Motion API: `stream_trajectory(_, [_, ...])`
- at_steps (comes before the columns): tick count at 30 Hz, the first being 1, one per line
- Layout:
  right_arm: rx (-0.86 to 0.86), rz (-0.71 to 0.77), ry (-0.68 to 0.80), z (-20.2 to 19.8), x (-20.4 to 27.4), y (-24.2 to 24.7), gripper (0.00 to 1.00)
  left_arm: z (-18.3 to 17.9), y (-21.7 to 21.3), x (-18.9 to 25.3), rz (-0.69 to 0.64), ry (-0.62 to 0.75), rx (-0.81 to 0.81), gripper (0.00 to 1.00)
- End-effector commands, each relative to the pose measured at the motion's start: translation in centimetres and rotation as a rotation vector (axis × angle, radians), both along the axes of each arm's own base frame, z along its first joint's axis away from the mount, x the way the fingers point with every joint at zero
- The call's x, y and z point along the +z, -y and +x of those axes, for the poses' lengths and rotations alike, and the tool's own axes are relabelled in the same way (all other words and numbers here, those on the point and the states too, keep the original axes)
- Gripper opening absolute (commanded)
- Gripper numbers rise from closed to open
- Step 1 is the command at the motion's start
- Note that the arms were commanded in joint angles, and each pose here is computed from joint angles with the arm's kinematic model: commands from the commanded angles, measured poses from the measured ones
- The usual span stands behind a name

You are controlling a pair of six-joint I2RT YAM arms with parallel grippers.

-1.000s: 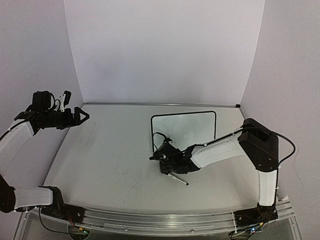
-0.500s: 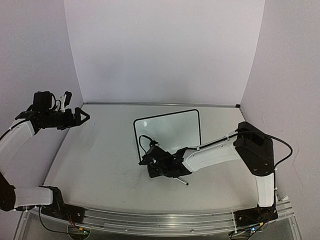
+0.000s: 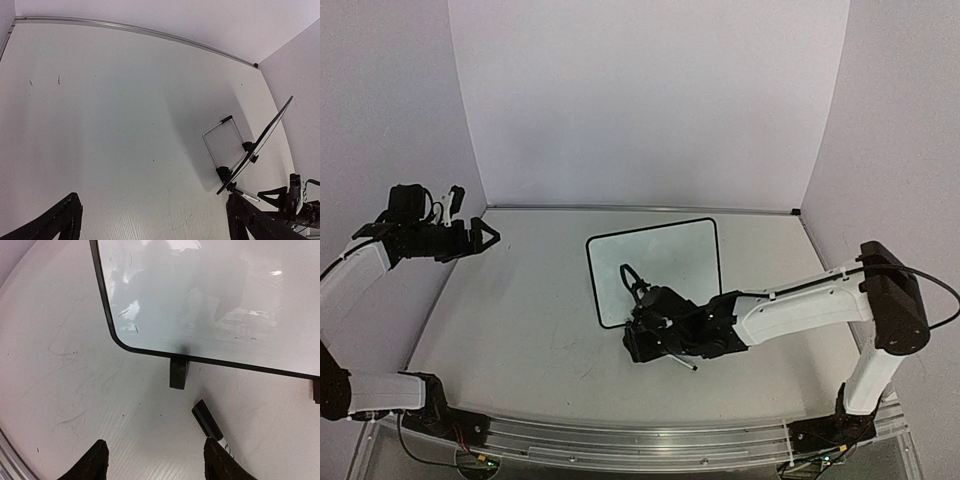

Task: Write a sentence on the whiteboard
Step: Move the whiteboard to the center of the board, then pick up the whiteboard marker from the center of the board.

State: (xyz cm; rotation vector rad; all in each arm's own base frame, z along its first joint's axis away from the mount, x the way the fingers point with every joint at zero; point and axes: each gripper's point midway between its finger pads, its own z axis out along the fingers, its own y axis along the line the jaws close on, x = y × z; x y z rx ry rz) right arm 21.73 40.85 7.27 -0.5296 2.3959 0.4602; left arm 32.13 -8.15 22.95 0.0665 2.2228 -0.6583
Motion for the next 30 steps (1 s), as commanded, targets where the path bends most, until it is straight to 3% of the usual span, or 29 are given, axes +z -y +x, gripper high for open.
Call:
stream_trajectory(1, [0.049, -0.090, -0.048, -1.9, -0.5, 3.2, 0.62, 0.3, 0.0, -0.6, -0.005, -0.022, 0.003, 0.99])
stream_trajectory(13, [0.109, -0.189, -0.171, -2.1, -4.1, 7.7, 0.60, 0.0, 1.8, -0.7, -0.027, -0.022, -0.071, 0.99])
stream_trajectory(18, [0.137, -0.216, -0.192, -1.8, -5.4, 7.4, 0.54, -0.1, 2.8, -1.5, -0.054, -0.084, -0.102, 0.99])
stream_trajectory(26, [0.141, -0.246, -0.194, -1.6, -6.6, 7.4, 0.33, -0.8, 3.6, -2.3, -0.145, -0.152, -0.082, 0.97])
stream_trajectory(30, [0.145, -0.245, -0.196, -1.6, -7.0, 7.3, 0.13, -2.1, 4.6, -2.8, -0.214, -0.181, -0.093, 0.97])
